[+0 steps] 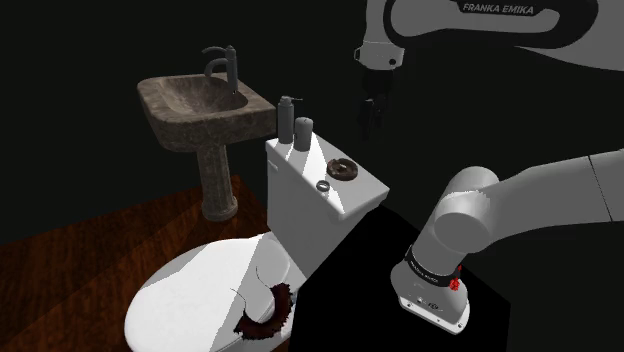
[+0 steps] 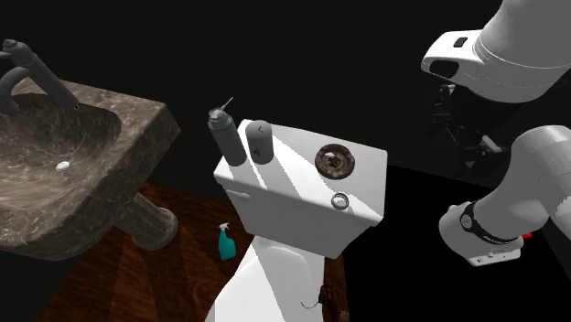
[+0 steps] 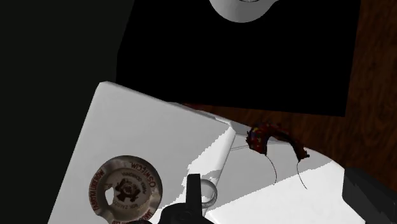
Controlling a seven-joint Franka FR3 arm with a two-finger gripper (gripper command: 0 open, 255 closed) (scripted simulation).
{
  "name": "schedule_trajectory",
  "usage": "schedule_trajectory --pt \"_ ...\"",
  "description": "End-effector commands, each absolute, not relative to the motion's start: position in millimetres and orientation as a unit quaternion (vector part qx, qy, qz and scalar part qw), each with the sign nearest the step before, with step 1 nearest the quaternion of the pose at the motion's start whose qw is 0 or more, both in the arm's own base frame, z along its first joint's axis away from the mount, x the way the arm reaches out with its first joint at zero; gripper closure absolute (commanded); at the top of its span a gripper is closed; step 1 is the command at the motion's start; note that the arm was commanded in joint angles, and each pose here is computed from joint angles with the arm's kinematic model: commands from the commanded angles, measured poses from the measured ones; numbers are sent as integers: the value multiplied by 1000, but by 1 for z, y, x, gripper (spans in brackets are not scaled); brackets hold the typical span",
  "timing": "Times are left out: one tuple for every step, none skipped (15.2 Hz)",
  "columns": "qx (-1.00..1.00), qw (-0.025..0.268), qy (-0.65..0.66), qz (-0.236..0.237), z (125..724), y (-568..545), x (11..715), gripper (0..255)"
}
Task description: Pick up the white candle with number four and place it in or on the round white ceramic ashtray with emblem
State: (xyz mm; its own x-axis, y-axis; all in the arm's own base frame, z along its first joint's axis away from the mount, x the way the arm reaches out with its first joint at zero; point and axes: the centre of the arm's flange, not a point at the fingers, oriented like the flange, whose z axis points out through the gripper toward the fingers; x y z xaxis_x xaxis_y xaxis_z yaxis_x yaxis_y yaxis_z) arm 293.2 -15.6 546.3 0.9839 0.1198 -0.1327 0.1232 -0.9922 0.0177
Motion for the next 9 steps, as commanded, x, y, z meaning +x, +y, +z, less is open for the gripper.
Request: schedule_trajectory --pt "996 13 61 -66 546 -16 293 0" --pt "996 11 60 -61 540 -22 301 0" --pt "997 10 59 -55 534 -29 310 0" --pt "997 9 58 -50 528 -36 318 0" --pt "997 7 57 -45 522 -42 326 0" --pt "998 6 56 -39 516 -49 335 0" --pt "998 4 55 -34 510 -56 343 0" --pt "998 3 54 -29 505 -62 352 0" --pt "998 1 52 -23 499 -69 360 0"
